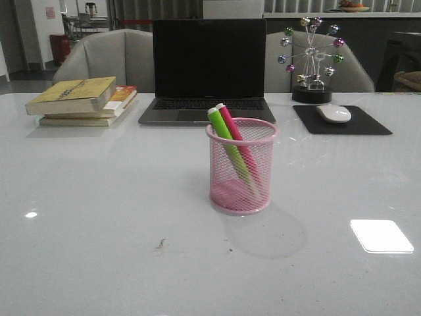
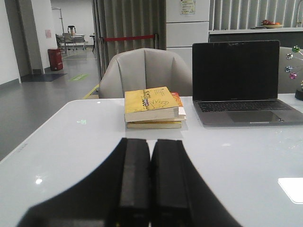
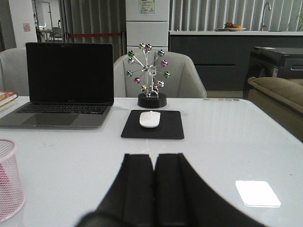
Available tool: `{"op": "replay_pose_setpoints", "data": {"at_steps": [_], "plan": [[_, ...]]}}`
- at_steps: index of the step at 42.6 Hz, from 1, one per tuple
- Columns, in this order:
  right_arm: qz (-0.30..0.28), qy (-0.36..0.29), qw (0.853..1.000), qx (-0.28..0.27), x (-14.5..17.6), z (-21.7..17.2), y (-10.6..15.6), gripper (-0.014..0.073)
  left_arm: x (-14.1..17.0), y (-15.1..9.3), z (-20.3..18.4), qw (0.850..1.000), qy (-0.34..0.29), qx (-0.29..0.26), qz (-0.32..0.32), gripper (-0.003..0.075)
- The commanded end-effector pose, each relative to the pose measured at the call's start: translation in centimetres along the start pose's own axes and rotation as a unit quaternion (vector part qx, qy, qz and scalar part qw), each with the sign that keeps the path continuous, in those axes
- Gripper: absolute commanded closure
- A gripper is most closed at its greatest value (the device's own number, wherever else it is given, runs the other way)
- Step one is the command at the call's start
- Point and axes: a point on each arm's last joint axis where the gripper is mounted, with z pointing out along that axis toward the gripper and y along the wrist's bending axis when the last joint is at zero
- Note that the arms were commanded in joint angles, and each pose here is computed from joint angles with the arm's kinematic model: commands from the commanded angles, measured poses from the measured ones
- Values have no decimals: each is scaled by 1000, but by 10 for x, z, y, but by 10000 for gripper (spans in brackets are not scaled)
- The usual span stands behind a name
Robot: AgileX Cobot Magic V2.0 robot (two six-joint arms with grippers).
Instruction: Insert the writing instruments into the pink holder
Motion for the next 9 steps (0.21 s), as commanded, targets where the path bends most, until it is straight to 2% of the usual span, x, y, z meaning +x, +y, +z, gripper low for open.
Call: {"op": "replay_pose_setpoints", "data": {"at_steps": [1,9], "plan": [[-6,-66,998,2,-15,-3,0,537,-9,1,-2,999,-50,-7,-7,622],[-6,-66,998,2,-15,-3,0,537,-9,1,-2,999,-50,-7,-7,622]]}}
